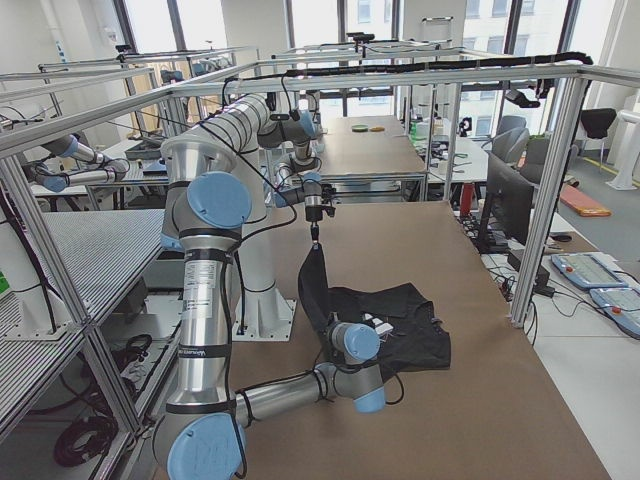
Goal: Fold clothes
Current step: 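Lift the hem with both grippers and fold it toward the collar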
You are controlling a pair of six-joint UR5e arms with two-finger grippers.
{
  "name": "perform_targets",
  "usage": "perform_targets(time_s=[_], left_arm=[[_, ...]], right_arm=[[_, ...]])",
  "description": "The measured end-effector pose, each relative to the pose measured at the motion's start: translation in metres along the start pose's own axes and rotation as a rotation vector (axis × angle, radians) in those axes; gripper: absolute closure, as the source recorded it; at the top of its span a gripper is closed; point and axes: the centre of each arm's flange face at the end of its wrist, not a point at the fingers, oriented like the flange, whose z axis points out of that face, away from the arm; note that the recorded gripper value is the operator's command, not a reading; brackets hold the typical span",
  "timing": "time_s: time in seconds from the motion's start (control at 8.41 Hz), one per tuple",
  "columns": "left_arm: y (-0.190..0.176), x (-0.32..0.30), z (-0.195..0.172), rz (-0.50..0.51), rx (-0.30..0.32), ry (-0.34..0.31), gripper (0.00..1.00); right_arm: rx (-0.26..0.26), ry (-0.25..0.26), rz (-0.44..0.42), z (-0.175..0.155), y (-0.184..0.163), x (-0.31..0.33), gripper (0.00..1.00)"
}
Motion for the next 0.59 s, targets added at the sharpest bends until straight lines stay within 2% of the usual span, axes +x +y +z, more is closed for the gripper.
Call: perform_targets(time_s=[0.24,0.59], left_arm=[[-0.034,-0.004,0.006,-0.018,0.068,-0.007,1.0],[-0.082,0.0,0.025,-0.037,0.157,-0.015,1.0]], right_arm=[[0.091,0.053,-0.004,-0.019,-0.034,-0.013,1.0],[0.24,0.151,-0.055,-0.016,-0.087,-0.034,1.0]])
